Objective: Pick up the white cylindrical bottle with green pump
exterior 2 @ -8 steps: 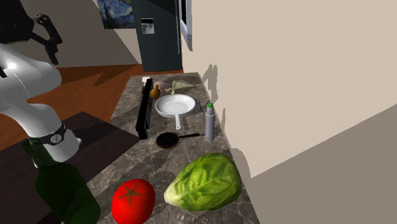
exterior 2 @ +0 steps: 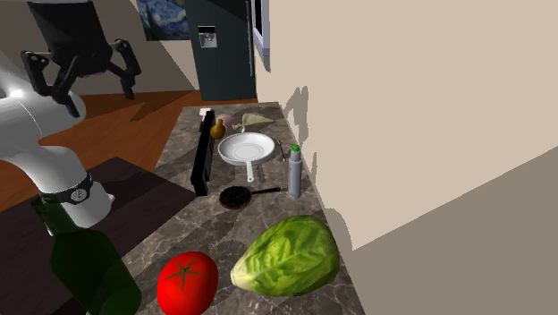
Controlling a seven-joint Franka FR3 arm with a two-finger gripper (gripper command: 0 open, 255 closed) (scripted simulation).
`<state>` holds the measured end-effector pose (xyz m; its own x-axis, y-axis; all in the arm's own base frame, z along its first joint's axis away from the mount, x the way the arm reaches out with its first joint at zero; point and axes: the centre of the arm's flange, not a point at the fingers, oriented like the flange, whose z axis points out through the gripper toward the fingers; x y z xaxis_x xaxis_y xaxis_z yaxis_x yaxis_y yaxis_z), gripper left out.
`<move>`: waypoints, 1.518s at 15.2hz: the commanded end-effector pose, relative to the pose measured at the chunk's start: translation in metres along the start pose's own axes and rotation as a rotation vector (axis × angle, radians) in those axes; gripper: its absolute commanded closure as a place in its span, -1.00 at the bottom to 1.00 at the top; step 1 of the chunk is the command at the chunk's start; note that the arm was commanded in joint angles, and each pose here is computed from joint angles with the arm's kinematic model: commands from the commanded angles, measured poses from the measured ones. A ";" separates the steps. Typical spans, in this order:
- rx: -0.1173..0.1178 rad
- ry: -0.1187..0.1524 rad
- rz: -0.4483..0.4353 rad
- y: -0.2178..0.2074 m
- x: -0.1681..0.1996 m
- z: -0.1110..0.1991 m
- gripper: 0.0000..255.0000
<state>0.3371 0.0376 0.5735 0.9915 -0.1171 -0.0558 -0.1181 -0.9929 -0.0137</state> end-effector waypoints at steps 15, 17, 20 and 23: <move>-0.004 -0.013 0.041 -0.179 0.070 0.089 -1.00; -0.005 -0.014 0.046 -0.201 0.079 0.100 -1.00; -0.006 -0.017 0.054 -0.235 0.093 0.117 -1.00; -0.007 -0.019 0.062 -0.268 0.107 0.134 -1.00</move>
<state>0.4642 0.2794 0.4434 0.9820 -0.1737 -0.0747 -0.1744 -0.9847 -0.0023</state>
